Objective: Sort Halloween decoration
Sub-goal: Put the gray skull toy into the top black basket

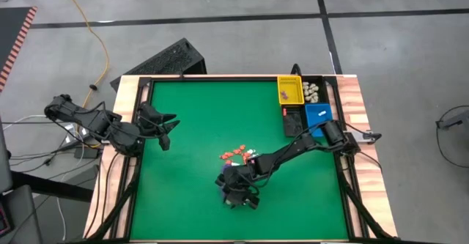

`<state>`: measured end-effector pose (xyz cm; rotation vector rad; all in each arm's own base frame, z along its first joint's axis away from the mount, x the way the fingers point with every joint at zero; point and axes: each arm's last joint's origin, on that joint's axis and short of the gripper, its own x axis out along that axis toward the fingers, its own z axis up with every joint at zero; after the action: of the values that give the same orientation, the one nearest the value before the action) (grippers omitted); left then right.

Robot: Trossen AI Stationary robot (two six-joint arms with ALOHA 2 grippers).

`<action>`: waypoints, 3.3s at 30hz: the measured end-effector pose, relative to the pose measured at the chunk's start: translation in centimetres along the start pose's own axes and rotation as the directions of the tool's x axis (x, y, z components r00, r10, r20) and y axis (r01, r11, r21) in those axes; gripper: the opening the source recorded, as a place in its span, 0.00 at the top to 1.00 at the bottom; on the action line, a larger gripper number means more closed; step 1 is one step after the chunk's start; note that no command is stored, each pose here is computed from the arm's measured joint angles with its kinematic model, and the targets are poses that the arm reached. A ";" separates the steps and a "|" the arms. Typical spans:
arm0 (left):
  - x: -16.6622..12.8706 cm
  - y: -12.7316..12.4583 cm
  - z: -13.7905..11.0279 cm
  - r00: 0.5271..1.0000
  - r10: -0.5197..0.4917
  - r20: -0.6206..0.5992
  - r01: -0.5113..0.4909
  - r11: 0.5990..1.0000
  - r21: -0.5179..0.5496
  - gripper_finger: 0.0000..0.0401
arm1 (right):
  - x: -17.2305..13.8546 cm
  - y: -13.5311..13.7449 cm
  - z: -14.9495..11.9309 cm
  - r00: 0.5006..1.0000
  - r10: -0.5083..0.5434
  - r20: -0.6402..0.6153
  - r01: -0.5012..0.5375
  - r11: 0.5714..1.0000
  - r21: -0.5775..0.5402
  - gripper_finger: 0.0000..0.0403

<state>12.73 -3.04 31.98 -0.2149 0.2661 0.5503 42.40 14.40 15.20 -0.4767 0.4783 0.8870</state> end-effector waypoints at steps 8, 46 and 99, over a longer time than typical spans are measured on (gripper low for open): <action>0.0 0.0 -0.1 1.000 0.001 -0.006 -0.001 1.000 0.004 0.72 | -0.2 -0.5 -0.4 1.000 0.015 0.012 -0.016 1.000 0.016 0.55; 0.0 0.1 -0.2 1.000 0.002 -0.017 -0.002 1.000 -0.004 0.72 | 0.6 -1.7 -4.0 0.996 0.088 0.020 -0.090 0.979 0.183 0.65; 0.2 0.1 -0.7 0.998 0.029 -0.047 -0.027 0.999 0.036 0.72 | -30.7 -7.0 -5.9 0.768 -0.517 -0.377 0.640 0.628 0.443 0.77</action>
<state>12.76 -3.05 31.28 -0.1905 0.3248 0.5682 30.29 -11.53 29.55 -0.1607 0.6987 0.0283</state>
